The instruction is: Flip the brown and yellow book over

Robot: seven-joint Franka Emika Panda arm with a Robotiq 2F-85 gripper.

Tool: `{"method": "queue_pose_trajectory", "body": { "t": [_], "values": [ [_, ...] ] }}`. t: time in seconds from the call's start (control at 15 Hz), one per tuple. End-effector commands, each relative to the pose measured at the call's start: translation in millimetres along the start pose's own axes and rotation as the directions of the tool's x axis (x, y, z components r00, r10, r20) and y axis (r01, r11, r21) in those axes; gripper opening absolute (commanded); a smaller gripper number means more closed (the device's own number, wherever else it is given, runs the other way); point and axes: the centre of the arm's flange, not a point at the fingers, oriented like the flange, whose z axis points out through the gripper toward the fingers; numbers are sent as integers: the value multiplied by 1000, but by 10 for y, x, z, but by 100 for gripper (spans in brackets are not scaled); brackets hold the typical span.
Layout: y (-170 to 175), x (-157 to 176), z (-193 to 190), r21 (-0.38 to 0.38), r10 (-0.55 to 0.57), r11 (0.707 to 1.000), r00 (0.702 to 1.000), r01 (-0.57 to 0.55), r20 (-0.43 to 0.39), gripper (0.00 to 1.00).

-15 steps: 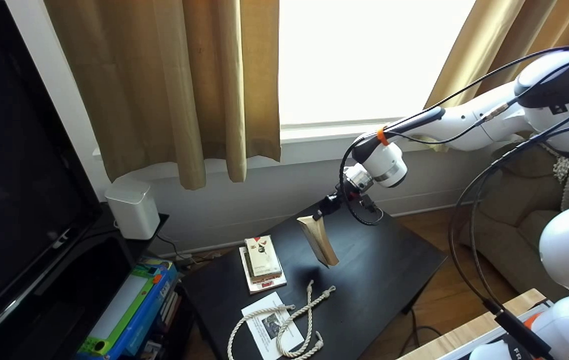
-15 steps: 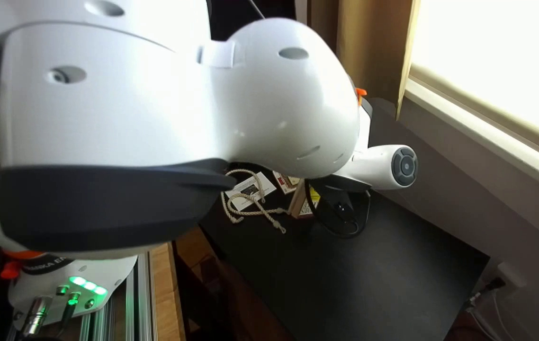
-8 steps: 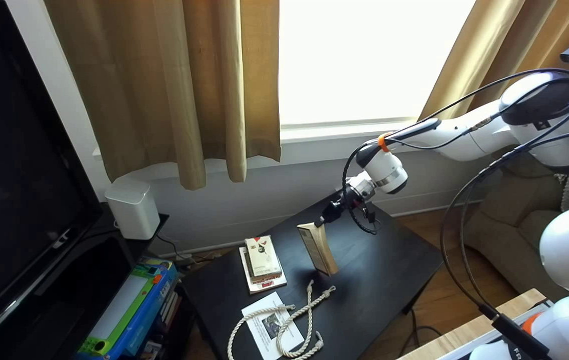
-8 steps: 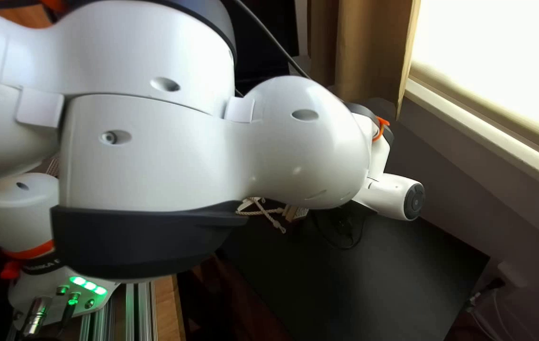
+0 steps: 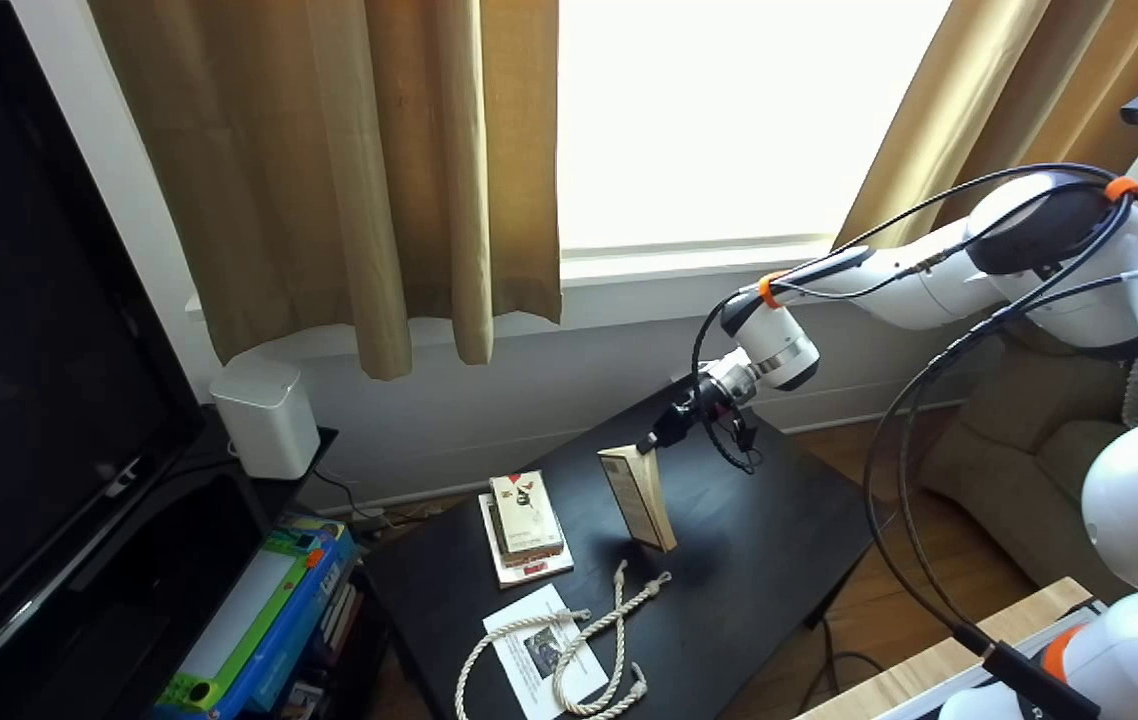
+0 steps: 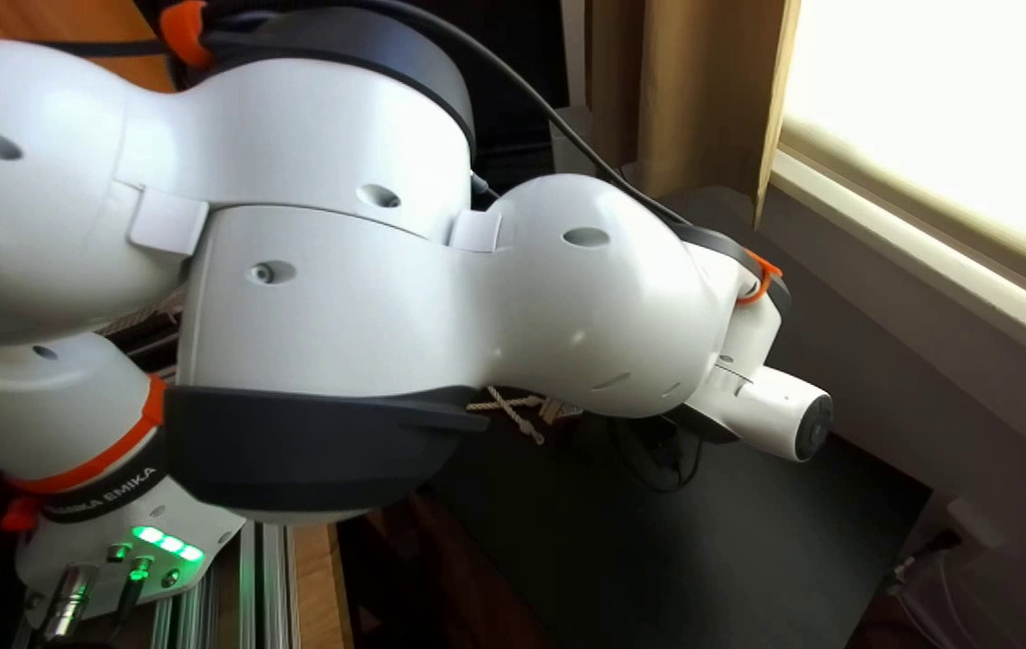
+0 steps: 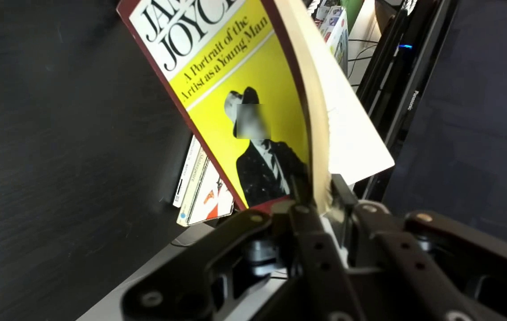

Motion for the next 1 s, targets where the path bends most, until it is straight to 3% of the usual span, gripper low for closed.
{"method": "queue_pose_trajectory", "body": {
  "t": [0.0,0.53,0.87,0.93],
  "values": [
    [220,-58,-42,8,4,1000,1000,-4,12,4],
    [394,-83,-124,-129,68,990,994,-57,84,4],
    [359,-10,-157,-260,125,962,984,-89,127,4],
    [359,5,-175,-284,137,954,982,-96,128,39]
  ]
}}
